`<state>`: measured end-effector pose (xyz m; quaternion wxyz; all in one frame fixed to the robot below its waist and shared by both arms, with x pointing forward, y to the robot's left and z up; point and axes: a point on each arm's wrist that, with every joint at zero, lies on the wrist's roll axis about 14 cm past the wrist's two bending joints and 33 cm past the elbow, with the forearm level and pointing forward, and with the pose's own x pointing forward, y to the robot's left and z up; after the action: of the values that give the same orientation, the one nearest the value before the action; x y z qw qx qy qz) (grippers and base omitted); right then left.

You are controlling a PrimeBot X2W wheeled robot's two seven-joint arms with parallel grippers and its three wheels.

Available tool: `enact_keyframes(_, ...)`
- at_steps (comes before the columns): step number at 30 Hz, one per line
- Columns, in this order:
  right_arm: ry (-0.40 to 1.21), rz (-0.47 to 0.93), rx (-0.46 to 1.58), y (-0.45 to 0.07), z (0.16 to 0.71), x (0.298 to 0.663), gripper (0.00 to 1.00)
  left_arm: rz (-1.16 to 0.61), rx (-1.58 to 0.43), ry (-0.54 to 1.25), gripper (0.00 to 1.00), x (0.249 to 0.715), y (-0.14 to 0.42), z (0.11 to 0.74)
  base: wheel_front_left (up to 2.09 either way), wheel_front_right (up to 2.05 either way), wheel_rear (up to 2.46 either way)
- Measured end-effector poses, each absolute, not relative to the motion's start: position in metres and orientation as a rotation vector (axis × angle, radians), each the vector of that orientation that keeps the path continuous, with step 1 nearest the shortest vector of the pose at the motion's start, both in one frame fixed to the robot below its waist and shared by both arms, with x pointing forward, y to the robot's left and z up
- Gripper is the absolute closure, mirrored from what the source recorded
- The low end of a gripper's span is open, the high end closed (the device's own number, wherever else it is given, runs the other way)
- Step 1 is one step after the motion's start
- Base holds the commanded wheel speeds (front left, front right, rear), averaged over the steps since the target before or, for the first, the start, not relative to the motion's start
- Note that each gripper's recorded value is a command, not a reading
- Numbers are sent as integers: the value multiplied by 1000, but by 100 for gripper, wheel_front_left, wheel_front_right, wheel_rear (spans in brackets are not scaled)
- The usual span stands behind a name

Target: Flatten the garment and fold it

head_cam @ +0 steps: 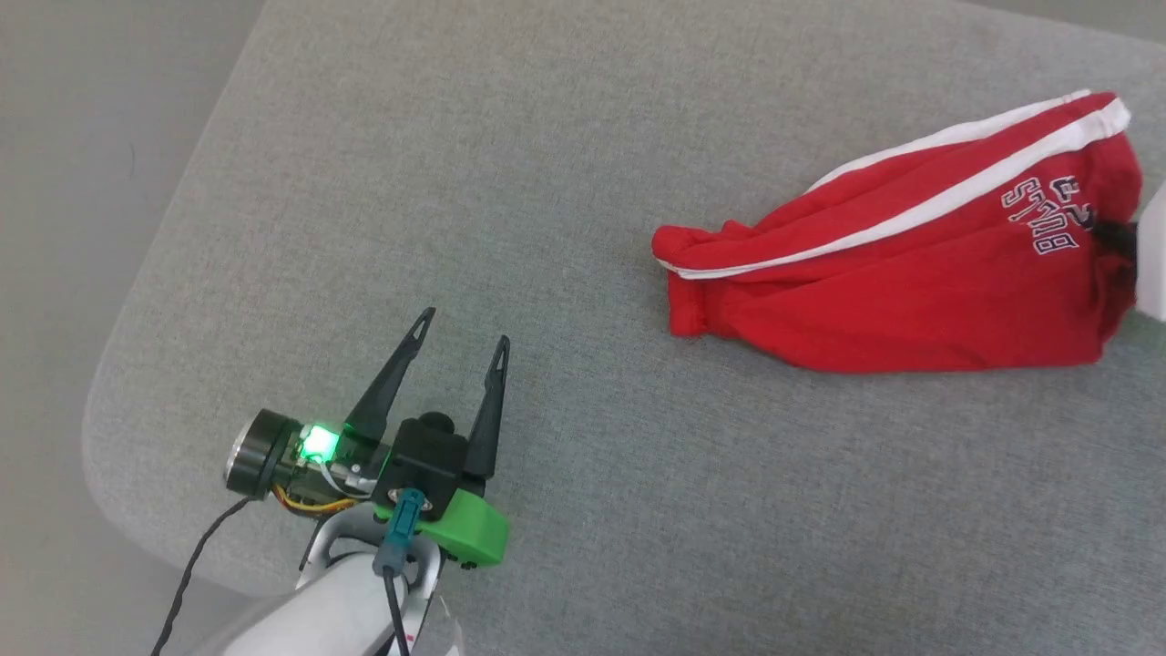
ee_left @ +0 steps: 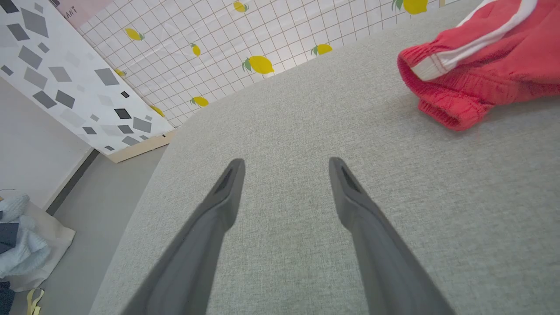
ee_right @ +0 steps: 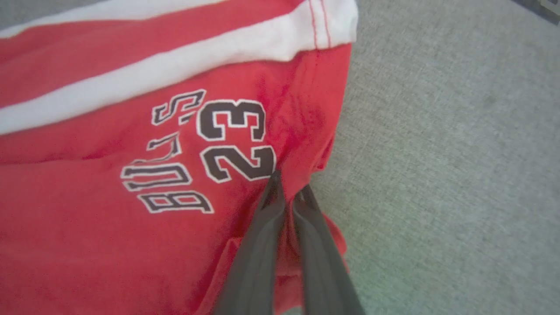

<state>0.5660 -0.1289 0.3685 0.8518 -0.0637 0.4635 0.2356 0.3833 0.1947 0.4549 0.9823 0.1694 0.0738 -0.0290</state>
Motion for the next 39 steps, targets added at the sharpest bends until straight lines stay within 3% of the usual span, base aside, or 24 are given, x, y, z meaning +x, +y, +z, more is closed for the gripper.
enact_keyframes(10,932,393,-60,-167,386,545,100,-76,316,118,0,381,186,470,0,0,0)
enact_keyframes(18,971,210,119,-230,382,499,100,-101,289,112,0,375,176,475,0,0,0)
enact_keyframes(27,905,14,196,-298,383,456,100,-154,275,107,0,376,159,479,0,0,0)
enact_keyframes(31,826,16,212,-295,394,461,100,-177,273,114,0,377,152,478,0,0,0)
enact_keyframes(39,666,175,240,-240,443,487,100,-186,267,120,0,372,150,480,0,0,0)
